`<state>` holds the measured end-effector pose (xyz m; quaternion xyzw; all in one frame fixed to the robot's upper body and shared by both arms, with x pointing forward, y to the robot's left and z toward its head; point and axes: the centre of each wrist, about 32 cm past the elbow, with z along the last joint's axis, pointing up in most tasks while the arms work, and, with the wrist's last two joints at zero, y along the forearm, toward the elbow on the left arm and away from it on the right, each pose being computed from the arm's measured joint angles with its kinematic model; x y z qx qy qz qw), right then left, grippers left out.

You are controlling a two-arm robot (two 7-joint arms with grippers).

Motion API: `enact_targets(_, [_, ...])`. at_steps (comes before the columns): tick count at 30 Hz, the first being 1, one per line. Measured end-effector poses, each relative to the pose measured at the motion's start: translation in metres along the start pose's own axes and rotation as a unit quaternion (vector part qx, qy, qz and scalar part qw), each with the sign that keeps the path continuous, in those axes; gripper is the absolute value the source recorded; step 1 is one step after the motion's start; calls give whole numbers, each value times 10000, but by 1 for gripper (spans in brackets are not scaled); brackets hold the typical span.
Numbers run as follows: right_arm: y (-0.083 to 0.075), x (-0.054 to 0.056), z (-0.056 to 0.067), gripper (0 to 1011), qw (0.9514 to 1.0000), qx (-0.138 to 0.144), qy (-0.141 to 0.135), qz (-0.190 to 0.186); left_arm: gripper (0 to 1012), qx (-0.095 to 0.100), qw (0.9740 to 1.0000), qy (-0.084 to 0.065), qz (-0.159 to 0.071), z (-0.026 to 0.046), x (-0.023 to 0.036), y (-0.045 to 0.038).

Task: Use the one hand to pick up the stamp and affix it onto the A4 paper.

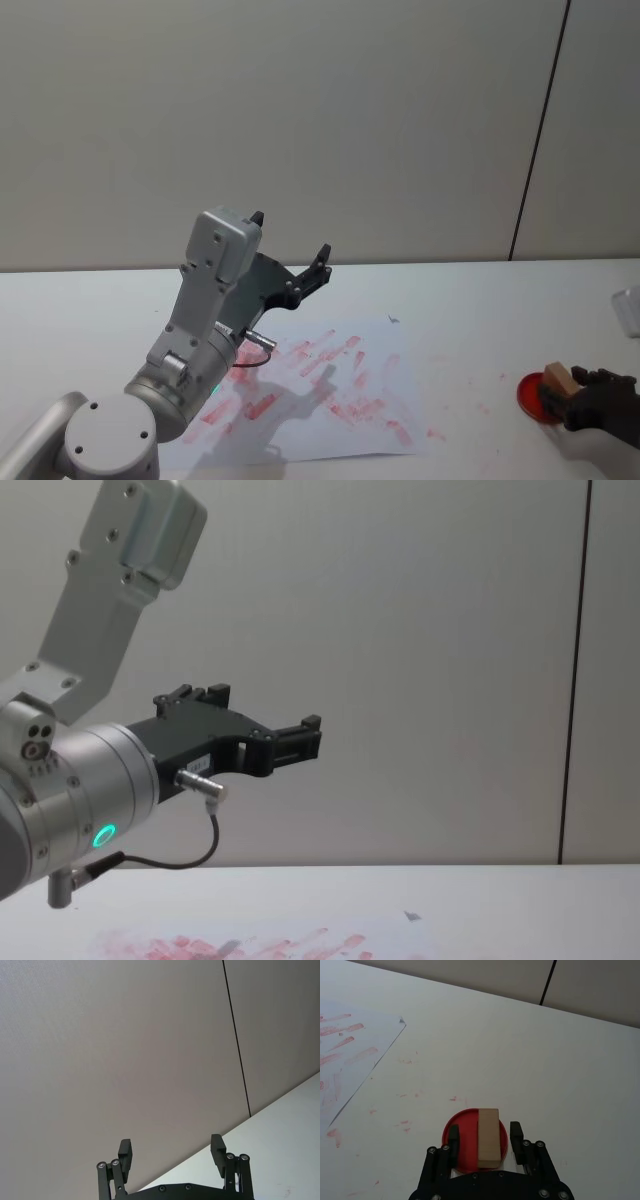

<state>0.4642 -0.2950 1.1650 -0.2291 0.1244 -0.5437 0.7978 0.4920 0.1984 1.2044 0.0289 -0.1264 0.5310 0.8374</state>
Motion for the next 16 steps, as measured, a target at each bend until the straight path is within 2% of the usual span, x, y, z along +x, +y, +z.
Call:
enact_targets(5, [4,-2,-1,729,10000,-1,-4,2,1001,0,10000,0,0,0,0,0])
enact_targets(6, [4,-2,-1,729,10000,-1,-4,2,1001,0,10000,0,0,0,0,0])
enact_targets(8, [6,-2,-2,815,10000,-2,-6,3,1002,0,10000,0,0,0,0,0])
enact_targets(9, [6,-3,-2,815,10000,-2,-7,3,1001,0,10000,0,0,0,0,0])
enact_targets(11, [7,-3,-2,908,10000,-2,-8,5,1001,0,10000,0,0,0,0,0])
enact_targets(16, [9,-4,-3,1001,10000,0,-9,8,1001,0,10000,0,0,0,0,0])
